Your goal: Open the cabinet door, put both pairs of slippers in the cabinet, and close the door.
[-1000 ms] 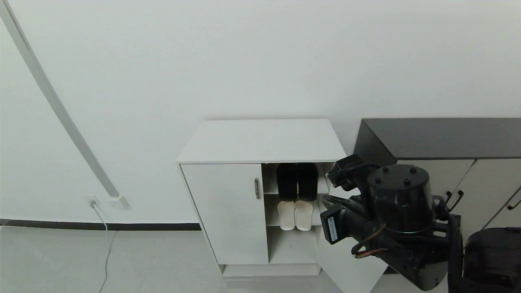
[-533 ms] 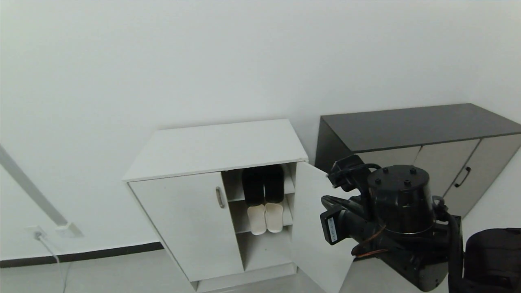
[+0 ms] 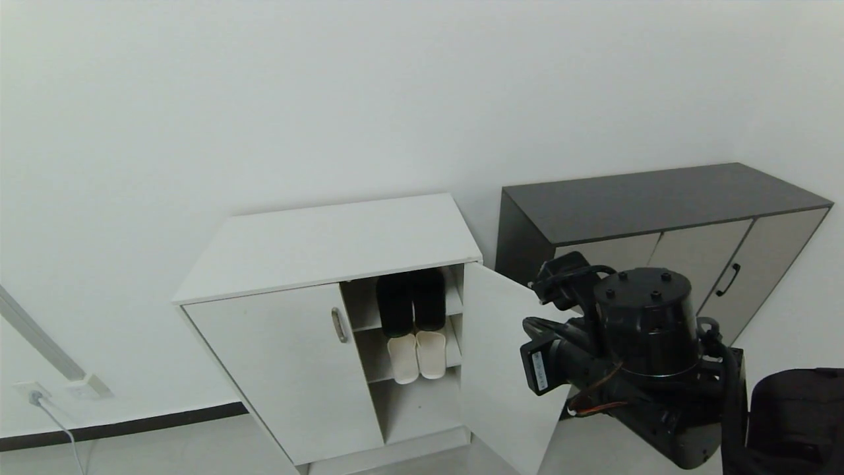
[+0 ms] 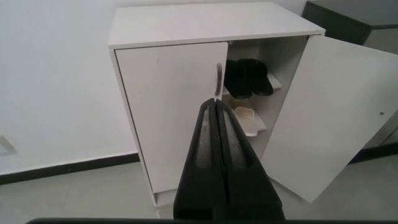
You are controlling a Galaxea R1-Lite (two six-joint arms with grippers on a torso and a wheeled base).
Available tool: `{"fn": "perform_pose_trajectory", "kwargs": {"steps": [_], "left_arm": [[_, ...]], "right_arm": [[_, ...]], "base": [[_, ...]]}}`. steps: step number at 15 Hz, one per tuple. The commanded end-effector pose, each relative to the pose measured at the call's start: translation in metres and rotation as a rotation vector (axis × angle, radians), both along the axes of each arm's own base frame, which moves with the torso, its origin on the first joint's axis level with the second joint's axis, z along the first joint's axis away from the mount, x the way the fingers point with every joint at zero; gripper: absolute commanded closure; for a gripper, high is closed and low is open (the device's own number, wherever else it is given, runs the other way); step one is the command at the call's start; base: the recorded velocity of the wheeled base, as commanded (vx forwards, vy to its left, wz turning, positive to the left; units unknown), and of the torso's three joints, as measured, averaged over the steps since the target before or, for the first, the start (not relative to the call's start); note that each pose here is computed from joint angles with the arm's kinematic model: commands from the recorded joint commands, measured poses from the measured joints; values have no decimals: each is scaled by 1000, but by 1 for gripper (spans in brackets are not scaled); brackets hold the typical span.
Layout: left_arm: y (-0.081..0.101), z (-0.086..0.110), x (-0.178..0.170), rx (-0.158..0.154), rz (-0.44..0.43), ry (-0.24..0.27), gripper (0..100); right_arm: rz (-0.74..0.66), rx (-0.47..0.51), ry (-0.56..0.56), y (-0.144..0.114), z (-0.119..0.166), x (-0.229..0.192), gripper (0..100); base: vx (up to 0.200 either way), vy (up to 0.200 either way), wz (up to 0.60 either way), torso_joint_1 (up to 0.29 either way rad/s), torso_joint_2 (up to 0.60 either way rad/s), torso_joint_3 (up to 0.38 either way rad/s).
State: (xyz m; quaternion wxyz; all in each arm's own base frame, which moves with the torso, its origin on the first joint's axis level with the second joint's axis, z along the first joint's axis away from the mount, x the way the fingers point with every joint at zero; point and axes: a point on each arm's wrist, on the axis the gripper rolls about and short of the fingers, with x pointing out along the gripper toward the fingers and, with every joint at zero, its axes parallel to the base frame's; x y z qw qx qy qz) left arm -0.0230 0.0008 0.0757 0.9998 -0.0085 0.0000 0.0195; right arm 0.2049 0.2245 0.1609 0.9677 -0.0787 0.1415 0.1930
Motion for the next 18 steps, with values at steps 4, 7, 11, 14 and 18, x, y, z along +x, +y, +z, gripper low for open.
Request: {"fn": "perform_pose_trajectory", "kwargs": {"steps": [4, 7, 11, 14, 18], "left_arm": [[0, 0, 0, -1, 2, 1, 100], [0, 0, 0, -1, 1, 1, 100], [0, 0, 0, -3, -1, 1, 100], [0, 0, 0, -3, 1, 1, 100], [0, 0, 0, -1, 1, 1, 100]], "right_arm": [[-114, 15, 10, -11, -11, 39, 100], [-245, 36, 11, -30, -18, 90, 100], [-327, 47, 16, -44, -36, 149, 100], [-369, 43, 26, -52, -52, 176, 100], [-397, 39, 44, -63, -68, 199, 100]], "base": [[0, 0, 0, 0, 0, 0], [0, 0, 0, 0, 0, 0], [0, 0, 0, 0, 0, 0], [0, 0, 0, 0, 0, 0], [0, 0, 0, 0, 0, 0]]}}
